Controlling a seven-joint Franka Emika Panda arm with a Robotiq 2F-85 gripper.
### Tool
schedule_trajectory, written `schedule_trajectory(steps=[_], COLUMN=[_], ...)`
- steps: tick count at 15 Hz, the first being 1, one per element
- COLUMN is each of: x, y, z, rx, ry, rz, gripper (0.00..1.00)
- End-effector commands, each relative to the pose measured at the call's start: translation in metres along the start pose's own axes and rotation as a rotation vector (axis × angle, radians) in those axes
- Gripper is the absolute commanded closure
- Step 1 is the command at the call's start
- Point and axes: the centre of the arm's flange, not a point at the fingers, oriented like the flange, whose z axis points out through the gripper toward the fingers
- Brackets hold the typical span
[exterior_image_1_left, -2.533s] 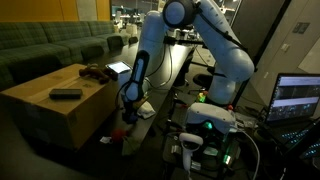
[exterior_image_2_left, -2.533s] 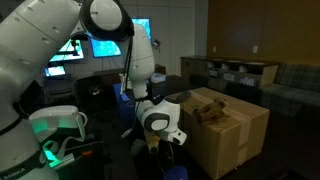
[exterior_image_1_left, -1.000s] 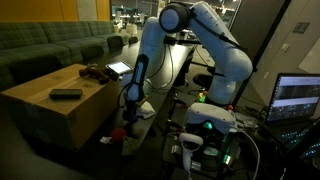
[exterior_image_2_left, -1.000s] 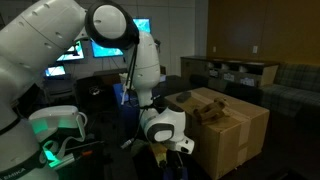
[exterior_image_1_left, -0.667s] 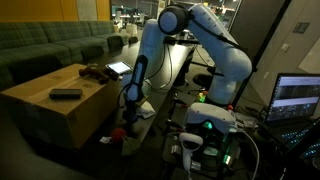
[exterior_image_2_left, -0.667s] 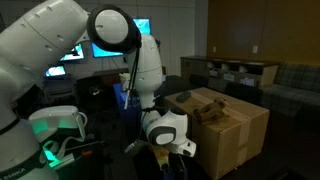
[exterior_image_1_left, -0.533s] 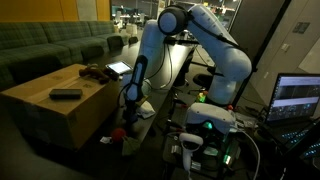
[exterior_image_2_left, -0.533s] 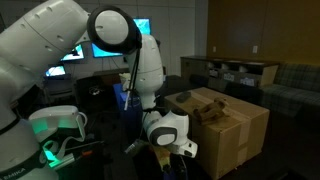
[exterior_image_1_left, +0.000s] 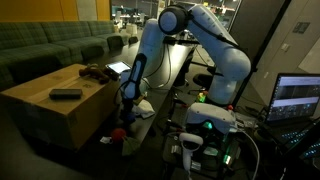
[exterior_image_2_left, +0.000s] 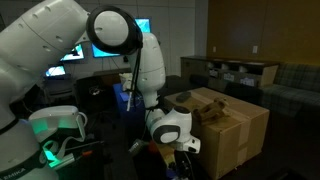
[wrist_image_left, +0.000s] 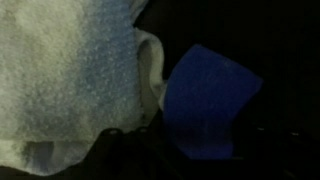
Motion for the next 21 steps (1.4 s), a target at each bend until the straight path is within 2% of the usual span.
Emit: schedule_trajectory(steps=[1,3,5,6,8,12,13,15,21], x=[0.011,0.012,0.010,0.005,-0.002,-0.020,-0.007,-0.009,-0.009], y=[-0.020,-0.033,-0.056,-0.072,-0.097,-0.136,-0.123,-0.122,-0.112], z=[-0.008,-0.014,-0.021,-0.026,-0.029,-0.043,-0.050,-0.062,-0.136], rx=[0.028,0.043,0.054,0.059,0.067,0.079,0.076,0.066,-0.001], ry=[0.006,0.007,0.017,0.023,0.026,0.005,-0.009,-0.032,-0.066], rz=[-0.075,-0.110,-0.150,-0.174,-0.208,-0.269,-0.276,-0.283,-0.297], gripper=[0.66,0.74,0.92,0.94,0.88,0.89,0.90,0.92,0.93])
